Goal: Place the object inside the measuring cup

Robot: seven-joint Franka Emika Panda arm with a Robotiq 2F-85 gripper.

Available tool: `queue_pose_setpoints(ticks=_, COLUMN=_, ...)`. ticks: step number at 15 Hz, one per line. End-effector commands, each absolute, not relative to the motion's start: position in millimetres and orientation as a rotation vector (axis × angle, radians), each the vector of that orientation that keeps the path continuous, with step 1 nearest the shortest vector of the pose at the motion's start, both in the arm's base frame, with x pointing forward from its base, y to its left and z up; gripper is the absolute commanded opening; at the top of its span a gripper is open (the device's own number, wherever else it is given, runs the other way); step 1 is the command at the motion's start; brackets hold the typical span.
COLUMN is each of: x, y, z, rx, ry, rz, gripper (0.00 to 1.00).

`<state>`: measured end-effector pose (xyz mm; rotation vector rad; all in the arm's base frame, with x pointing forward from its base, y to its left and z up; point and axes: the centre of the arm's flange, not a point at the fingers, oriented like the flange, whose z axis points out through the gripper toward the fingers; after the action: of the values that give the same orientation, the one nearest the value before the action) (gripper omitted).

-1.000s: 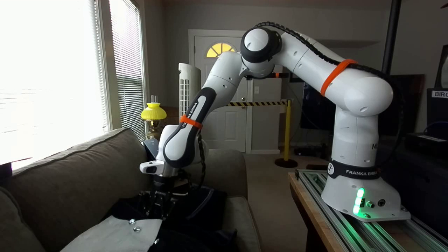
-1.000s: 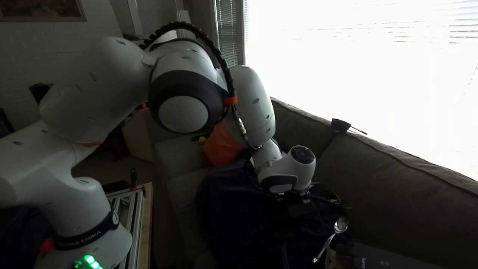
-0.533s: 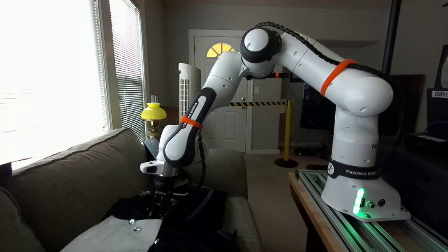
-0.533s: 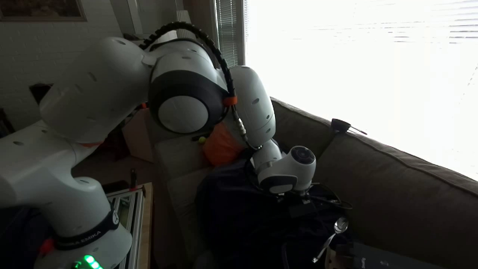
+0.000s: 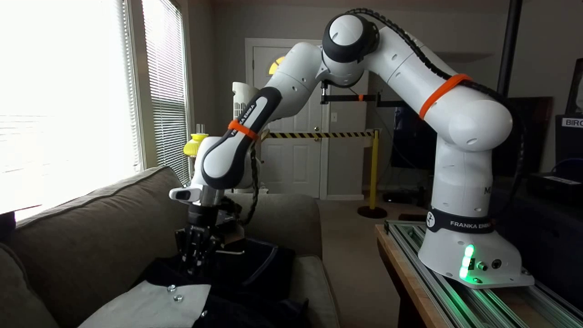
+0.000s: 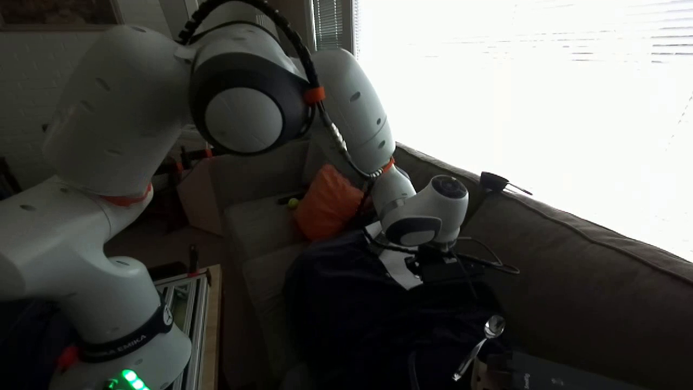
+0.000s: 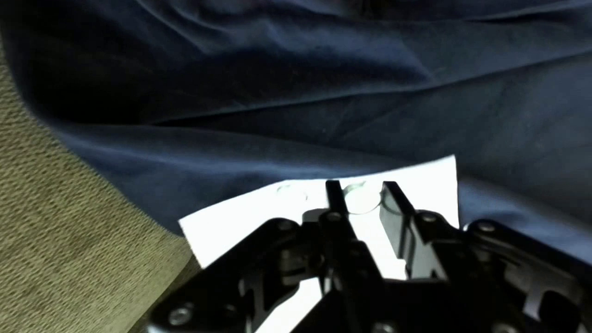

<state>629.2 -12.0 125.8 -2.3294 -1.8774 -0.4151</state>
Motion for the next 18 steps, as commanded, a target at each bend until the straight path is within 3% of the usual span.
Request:
queue_pose_setpoints(ticks=1, x=631.6, y=-0.2, z=193.3, rx=-2.483, ry=-1.683, rz=-0.356, gripper=0.06)
queue_pose_setpoints(ticks=9, x=656.4, y=39.9, z=291.5, rx=-2.781, ry=-1.314, rz=-0.361, gripper=0.06)
queue_pose_setpoints(ticks=18, x=729.5, y=61.6, z=413.2, rx=-2.909, ry=-1.034, rz=-0.517, gripper=0.06)
